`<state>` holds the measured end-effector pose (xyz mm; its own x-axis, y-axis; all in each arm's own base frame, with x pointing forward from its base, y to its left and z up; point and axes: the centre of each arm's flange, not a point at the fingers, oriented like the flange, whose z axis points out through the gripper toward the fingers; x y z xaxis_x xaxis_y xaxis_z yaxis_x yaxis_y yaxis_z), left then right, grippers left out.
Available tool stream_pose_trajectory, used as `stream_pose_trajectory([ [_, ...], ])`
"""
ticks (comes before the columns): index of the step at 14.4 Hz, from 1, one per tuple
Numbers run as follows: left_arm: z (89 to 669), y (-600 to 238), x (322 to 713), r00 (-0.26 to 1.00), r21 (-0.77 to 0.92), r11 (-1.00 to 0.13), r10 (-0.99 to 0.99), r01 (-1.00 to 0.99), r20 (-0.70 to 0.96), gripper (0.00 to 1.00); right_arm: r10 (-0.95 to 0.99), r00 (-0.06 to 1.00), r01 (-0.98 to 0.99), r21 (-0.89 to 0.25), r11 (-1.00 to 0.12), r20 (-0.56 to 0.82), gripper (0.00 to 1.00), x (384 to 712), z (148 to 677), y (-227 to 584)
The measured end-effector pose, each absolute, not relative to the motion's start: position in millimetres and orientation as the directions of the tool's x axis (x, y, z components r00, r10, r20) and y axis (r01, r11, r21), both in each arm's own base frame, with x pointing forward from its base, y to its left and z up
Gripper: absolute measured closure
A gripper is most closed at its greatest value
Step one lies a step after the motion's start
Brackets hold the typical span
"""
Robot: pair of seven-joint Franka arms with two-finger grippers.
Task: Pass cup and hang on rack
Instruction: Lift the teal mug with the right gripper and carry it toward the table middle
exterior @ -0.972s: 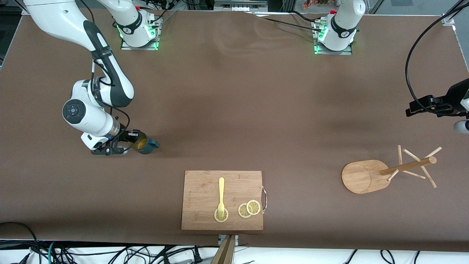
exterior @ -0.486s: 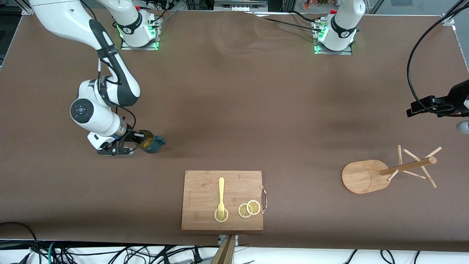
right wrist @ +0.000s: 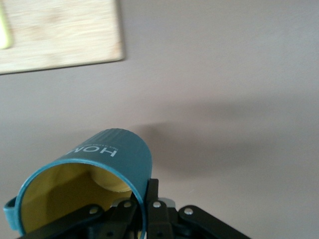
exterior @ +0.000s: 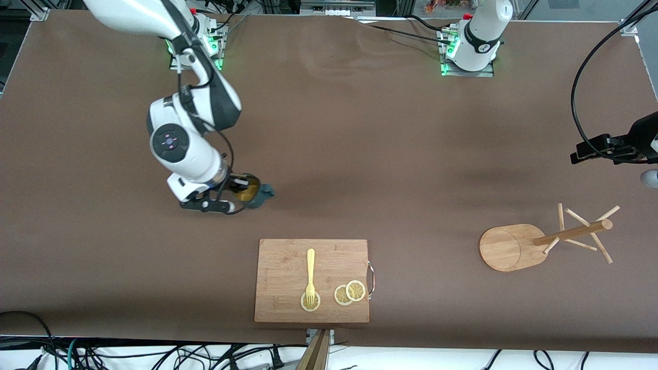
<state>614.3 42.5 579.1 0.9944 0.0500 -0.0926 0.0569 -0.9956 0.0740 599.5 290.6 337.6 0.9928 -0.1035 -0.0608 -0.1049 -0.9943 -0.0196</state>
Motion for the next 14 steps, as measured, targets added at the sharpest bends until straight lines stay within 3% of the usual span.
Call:
stream_pose_trajectory([
  [3, 579, 43, 614, 0.994, 0.074, -0.996, 0.050, 0.057, -0.093, 0.00, -0.159, 0.984, -0.163, -0.050, -0.985, -0.075, 0.96, 573, 346, 378],
  [8, 578, 43, 615, 0.994, 0.074, -0.996, 0.050, 0.057, -0.095, 0.00, -0.206, 0.975, -0.210, -0.055, -0.976, -0.083, 0.96, 506, 310, 527],
  [14, 577, 42, 615, 0.994, 0.074, -0.996, 0.049, 0.057, -0.097, 0.00, -0.158, 0.985, -0.163, -0.085, -0.983, -0.068, 0.96, 445, 272, 608],
])
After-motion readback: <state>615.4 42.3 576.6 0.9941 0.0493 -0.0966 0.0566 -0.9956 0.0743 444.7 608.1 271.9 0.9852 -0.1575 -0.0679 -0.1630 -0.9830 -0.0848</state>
